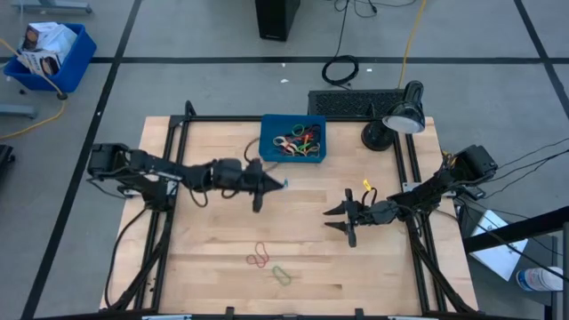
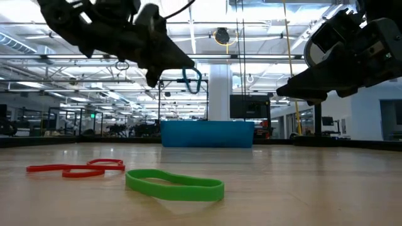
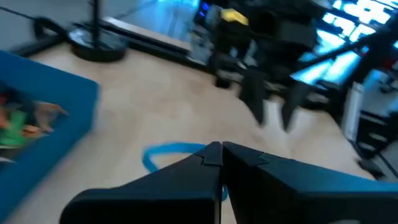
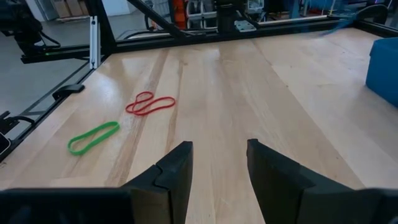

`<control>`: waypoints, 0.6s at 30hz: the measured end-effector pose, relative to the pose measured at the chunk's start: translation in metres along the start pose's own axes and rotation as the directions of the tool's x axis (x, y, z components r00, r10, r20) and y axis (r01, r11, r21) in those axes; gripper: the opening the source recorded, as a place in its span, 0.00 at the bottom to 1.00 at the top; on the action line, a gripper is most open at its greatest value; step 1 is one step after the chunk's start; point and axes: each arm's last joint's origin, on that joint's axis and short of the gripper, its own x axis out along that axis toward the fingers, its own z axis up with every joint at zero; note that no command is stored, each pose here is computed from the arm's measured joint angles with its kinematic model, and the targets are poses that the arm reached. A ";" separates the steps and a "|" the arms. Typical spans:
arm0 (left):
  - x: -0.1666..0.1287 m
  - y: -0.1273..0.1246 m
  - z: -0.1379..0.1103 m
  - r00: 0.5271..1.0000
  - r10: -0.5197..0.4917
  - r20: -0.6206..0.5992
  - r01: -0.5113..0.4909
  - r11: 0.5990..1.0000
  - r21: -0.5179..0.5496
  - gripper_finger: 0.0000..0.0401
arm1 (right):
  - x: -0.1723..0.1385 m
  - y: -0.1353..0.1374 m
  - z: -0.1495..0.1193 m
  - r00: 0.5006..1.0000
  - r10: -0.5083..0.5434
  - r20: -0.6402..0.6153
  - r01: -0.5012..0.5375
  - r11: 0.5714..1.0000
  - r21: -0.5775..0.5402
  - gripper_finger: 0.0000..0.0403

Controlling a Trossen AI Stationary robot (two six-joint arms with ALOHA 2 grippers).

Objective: Pick and place rubber bands into bin
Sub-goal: Put the blue rubber band into the blue bin

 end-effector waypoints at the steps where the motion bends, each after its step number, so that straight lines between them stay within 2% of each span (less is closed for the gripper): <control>1: -0.001 0.006 0.002 1.000 0.017 0.009 -0.017 1.000 -0.001 0.02 | 0.000 0.000 0.000 1.000 0.000 0.000 0.000 1.000 0.000 0.35; 7: -0.005 0.036 0.014 0.991 0.107 0.081 -0.108 0.994 0.011 0.02 | 0.000 0.000 0.000 1.000 0.000 0.000 0.000 1.000 -0.003 0.35; 12: -0.003 0.054 0.019 0.979 0.135 0.151 -0.142 0.989 0.036 0.01 | 0.000 0.000 0.000 1.000 -0.001 0.000 0.001 1.000 -0.003 0.35; 18: 0.000 0.090 0.020 0.959 0.202 0.197 -0.203 0.979 -0.011 0.02 | 0.000 0.000 0.000 1.000 -0.002 0.000 0.002 1.000 -0.003 0.35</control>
